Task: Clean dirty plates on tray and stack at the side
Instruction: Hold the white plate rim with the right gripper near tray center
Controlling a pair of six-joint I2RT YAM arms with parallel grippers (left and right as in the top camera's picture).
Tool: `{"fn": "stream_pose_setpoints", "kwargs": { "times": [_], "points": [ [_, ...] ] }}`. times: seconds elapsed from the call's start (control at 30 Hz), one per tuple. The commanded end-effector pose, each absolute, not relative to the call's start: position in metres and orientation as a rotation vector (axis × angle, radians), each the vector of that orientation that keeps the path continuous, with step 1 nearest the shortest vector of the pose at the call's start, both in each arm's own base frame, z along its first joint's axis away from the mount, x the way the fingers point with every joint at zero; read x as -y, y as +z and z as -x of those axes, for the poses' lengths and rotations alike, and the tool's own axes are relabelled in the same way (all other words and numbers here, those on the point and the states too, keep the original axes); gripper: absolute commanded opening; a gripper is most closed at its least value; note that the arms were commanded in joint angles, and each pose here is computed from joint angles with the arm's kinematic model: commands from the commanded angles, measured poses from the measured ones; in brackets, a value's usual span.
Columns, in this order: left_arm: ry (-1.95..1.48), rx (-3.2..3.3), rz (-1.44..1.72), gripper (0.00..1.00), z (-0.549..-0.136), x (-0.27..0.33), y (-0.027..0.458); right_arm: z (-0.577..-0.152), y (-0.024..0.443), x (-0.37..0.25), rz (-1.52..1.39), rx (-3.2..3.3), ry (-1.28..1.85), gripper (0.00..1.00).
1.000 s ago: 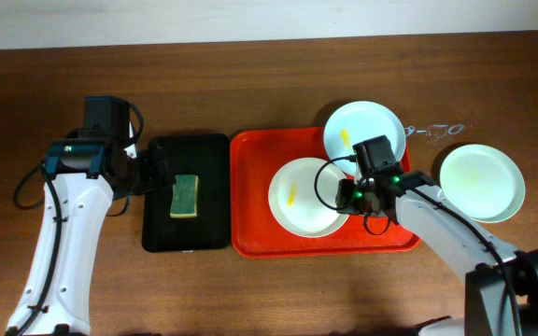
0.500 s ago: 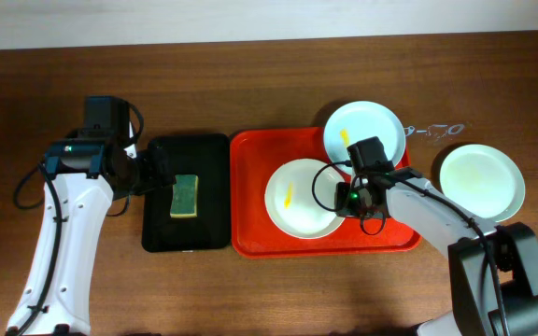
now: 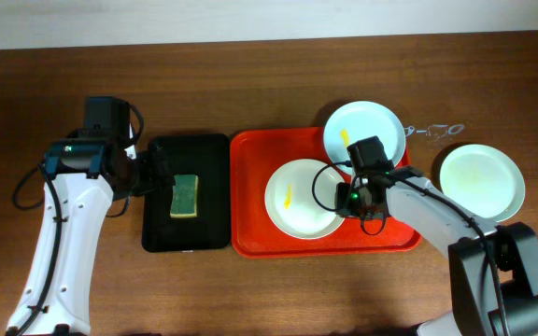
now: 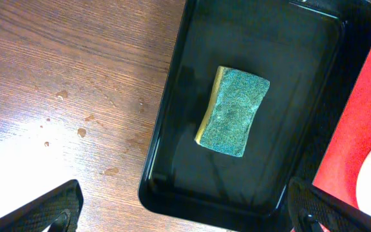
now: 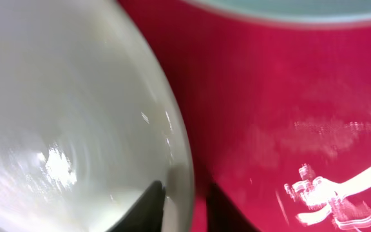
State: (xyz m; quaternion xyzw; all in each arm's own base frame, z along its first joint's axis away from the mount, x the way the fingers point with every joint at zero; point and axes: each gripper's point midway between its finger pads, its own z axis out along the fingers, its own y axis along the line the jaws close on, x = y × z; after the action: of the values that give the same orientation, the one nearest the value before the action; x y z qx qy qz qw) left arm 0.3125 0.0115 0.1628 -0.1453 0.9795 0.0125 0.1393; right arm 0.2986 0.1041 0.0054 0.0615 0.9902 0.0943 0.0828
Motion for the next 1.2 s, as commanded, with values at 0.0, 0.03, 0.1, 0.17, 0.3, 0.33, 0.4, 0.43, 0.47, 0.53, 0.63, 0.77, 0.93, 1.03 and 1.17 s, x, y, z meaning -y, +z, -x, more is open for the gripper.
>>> {"fn": "stream_pose_setpoints", "kwargs": {
  "times": [0.0,0.03,0.1,0.17,0.3,0.33,0.4,0.43,0.47,0.53,0.63,0.77,0.93,1.03,1.17],
  "points": [
    [0.052,-2.801,0.407,0.99,-0.315,-0.015,0.173,-0.307,0.012,-0.101,-0.195,-2.962,0.265,0.31],
    [0.052,-2.801,0.407,0.99,-0.315,-0.015,0.173,-0.306,0.013,-0.1,-0.199,-2.966,0.268,0.39],
    [0.052,-2.801,0.407,0.99,-0.315,-0.015,0.173,-0.306,0.013,-0.1,-0.2,-2.967,0.268,0.99],
    [0.052,-2.801,0.407,0.99,-0.315,-0.015,0.173,-0.307,0.013,-0.101,-0.194,-2.963,0.27,0.91],
    [0.052,-2.8,0.407,0.99,-0.315,-0.015,0.173,-0.31,0.014,-0.102,-0.191,-2.949,0.277,0.36],
    [0.052,-2.8,0.407,0.99,-0.315,-0.015,0.173,-0.31,0.014,-0.103,-0.189,-2.947,0.289,0.57],
    [0.049,-2.801,0.406,0.99,-0.315,-0.014,0.173,-0.31,0.015,-0.11,-0.141,-2.946,0.34,0.8],
    [0.047,-2.798,0.406,0.99,-0.316,-0.014,0.173,-0.31,0.016,-0.114,-0.1,-2.946,0.376,0.99],
    [0.046,-2.793,0.406,0.99,-0.317,-0.014,0.173,-0.31,0.016,-0.115,-0.1,-2.946,0.381,0.99],
    [0.046,-2.794,0.406,0.99,-0.317,-0.014,0.173,-0.31,0.017,-0.115,-0.098,-2.942,0.387,0.98],
    [0.046,-2.794,0.406,0.99,-0.317,-0.014,0.173,-0.31,0.017,-0.115,-0.098,-2.943,0.385,0.96],
    [0.046,-2.794,0.406,0.99,-0.317,-0.014,0.173,-0.314,0.015,-0.104,-0.112,-2.933,0.287,0.32],
    [0.039,-2.793,0.411,0.99,-0.317,-0.013,0.173,-0.316,0.015,-0.103,-0.181,-2.924,0.286,0.11],
    [0.034,-2.794,0.41,0.99,-0.317,-0.013,0.173,-0.32,0.019,-0.104,-0.21,-2.913,0.29,0.11],
    [0.034,-2.794,0.41,0.99,-0.317,-0.013,0.173,-0.319,0.019,-0.103,-0.243,-2.92,0.288,0.12]
  ]
}}
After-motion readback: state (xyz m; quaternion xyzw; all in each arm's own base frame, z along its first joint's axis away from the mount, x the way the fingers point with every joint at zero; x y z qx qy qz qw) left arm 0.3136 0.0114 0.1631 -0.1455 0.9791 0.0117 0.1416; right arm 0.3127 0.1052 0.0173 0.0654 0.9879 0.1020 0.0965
